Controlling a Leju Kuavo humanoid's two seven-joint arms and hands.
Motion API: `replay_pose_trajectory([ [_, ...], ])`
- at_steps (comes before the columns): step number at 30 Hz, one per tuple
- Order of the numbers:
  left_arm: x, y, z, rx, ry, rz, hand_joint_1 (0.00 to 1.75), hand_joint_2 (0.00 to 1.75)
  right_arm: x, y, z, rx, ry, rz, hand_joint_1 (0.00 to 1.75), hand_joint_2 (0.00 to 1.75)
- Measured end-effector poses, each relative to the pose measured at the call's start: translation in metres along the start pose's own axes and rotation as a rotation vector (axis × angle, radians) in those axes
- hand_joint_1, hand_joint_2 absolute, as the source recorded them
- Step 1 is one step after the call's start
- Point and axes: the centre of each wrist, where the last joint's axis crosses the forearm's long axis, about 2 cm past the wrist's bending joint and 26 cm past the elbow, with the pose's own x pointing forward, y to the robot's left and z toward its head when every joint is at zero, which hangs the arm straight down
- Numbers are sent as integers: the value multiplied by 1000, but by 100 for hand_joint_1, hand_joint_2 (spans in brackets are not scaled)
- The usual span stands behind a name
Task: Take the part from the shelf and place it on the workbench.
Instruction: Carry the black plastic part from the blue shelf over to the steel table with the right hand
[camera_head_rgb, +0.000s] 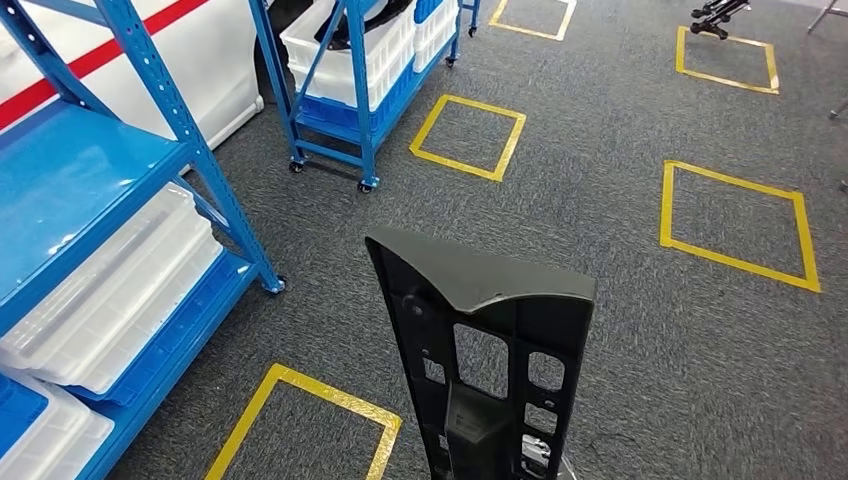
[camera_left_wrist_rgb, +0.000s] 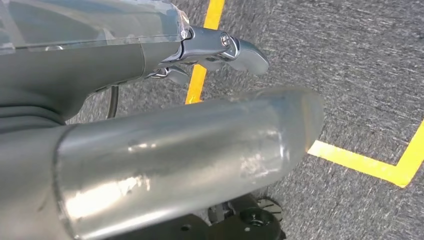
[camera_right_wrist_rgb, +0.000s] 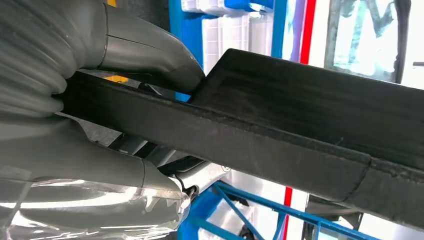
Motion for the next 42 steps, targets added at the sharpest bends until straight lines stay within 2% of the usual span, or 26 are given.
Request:
replay_pose_trajectory([
  [42, -1, 0, 0, -6, 3, -15, 0, 0, -2, 2, -1, -10, 5, -2, 175, 175],
])
